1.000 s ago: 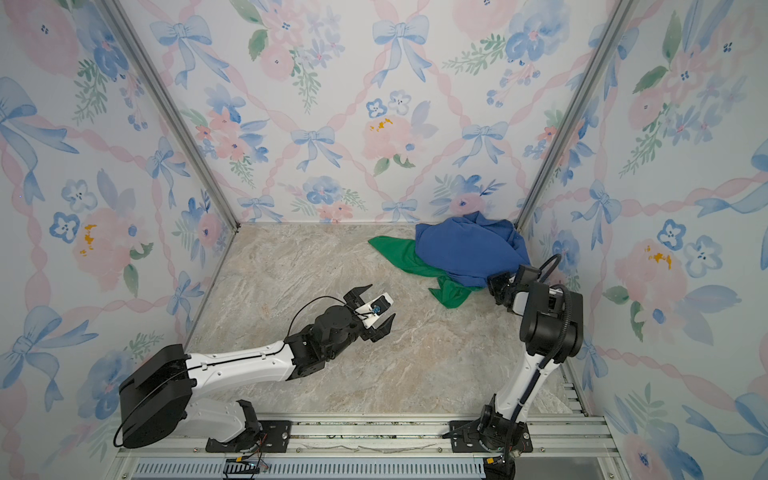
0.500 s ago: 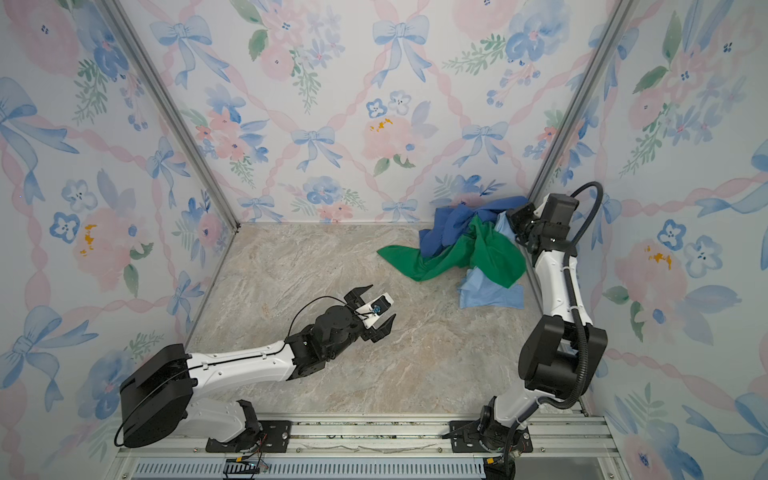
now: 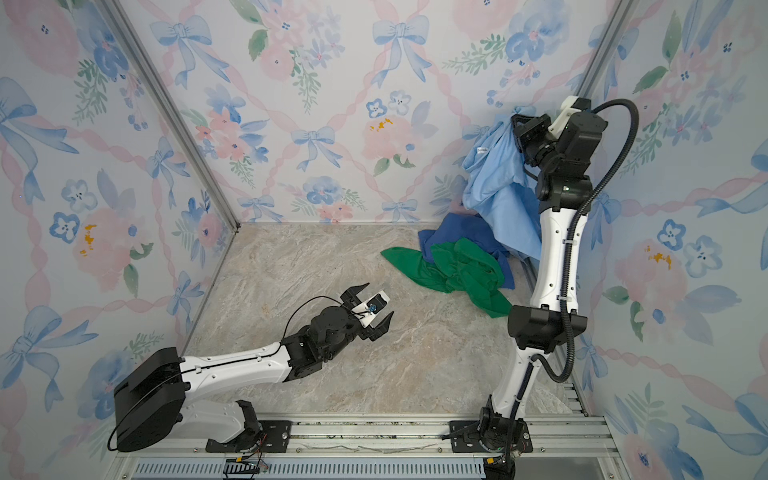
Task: Pick out a specific cloth from the pile
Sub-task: 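Lift the light blue shirt high and carry it toward the left gripper, then lower the light blue shirt onto the table and open the right gripper, then grasp the shirt with the left gripper while the right gripper nears the green cloth, then lift the light blue shirt high with the left gripper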
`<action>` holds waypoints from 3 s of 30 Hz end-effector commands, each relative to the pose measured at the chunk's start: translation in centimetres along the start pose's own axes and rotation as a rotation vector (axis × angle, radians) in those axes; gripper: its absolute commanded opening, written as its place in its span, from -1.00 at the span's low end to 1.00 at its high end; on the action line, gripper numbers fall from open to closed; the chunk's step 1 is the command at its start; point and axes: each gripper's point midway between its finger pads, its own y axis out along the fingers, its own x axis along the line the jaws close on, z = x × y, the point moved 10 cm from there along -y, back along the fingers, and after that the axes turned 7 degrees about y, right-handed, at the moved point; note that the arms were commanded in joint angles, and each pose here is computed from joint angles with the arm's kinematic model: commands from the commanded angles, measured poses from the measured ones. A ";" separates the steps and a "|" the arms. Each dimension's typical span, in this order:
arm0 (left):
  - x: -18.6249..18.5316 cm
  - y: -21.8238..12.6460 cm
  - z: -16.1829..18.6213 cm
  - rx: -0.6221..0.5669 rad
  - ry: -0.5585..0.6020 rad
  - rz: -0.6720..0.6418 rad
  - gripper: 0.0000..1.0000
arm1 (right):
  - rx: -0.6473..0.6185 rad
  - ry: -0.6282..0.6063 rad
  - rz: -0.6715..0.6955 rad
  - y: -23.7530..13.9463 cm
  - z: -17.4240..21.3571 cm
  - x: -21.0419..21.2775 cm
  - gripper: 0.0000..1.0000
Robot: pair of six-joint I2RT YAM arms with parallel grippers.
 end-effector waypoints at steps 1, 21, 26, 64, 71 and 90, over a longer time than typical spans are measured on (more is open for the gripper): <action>2.2 -0.8 0.3 0.023 -0.101 -0.151 0.96 | 0.171 0.021 -0.332 2.6 4.8 4.9 -1.00; 14.0 -10.6 9.4 0.296 -0.615 -0.691 0.96 | 0.751 0.265 -0.364 14.4 45.1 -2.9 -1.00; 15.1 -10.4 9.0 0.333 -0.667 -0.632 0.87 | 0.838 0.268 -0.250 14.9 48.3 -9.6 -0.19; 20.2 -1.4 26.5 0.834 -1.310 -0.660 0.20 | 1.050 -0.180 0.150 -8.9 42.9 -13.8 0.94; 23.0 -1.0 23.7 0.706 -1.268 -0.684 -1.00 | 0.973 -0.222 0.156 -8.7 41.0 -12.1 0.94; 37.1 -3.6 -11.6 -0.322 -0.726 -0.608 -1.00 | 0.833 -0.213 0.170 -9.9 34.6 -13.4 0.94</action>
